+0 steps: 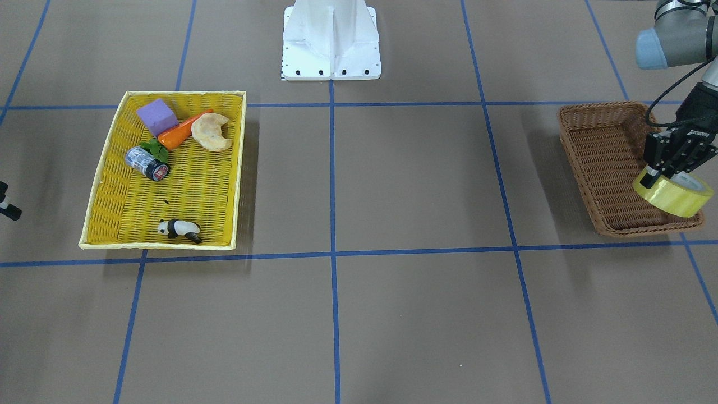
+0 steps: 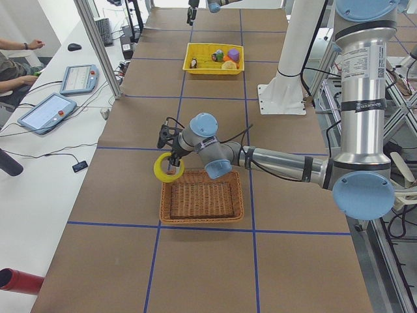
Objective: Move tape to another basket
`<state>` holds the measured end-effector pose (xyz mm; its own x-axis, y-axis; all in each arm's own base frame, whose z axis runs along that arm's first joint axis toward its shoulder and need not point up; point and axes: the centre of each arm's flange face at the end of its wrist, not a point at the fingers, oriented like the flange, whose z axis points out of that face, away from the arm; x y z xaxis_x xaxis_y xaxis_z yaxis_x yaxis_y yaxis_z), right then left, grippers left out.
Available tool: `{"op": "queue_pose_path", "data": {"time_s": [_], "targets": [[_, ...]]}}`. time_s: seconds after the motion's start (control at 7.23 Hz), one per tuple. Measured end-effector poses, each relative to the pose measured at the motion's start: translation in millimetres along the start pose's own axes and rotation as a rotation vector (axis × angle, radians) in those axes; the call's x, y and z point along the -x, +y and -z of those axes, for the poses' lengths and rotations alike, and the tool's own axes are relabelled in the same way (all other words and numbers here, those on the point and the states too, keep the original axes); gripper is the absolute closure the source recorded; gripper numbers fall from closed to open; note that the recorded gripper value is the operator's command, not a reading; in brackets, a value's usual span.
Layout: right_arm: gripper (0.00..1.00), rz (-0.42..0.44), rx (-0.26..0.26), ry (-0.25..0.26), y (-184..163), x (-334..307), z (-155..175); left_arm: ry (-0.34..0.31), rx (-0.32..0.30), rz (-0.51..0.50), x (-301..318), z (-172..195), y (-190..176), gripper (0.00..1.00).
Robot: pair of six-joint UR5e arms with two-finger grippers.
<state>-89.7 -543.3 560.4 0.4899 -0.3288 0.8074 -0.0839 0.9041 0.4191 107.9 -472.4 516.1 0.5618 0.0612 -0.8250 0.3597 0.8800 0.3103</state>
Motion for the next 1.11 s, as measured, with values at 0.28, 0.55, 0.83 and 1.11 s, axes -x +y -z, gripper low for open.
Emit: {"op": "queue_pose_path", "data": {"time_s": [0.28,0.55,0.83,1.11], "targets": [[0.00,0.009,0.032,0.056,15.7,-34.6,17.5,-0.066,0.068,0.029,18.7,-6.2,15.0,1.00],[0.00,-0.042,0.078,0.083,29.1,-48.4,22.1,-0.153,0.174,0.062,28.7,-21.8,22.7,1.00],[0.00,0.002,0.169,0.123,29.6,-62.8,19.4,-0.160,0.295,0.059,30.4,-34.3,27.9,1.00],[0.00,0.069,0.271,0.170,16.8,-80.5,27.1,-0.157,0.362,0.062,30.6,-40.6,29.3,1.00]]}}
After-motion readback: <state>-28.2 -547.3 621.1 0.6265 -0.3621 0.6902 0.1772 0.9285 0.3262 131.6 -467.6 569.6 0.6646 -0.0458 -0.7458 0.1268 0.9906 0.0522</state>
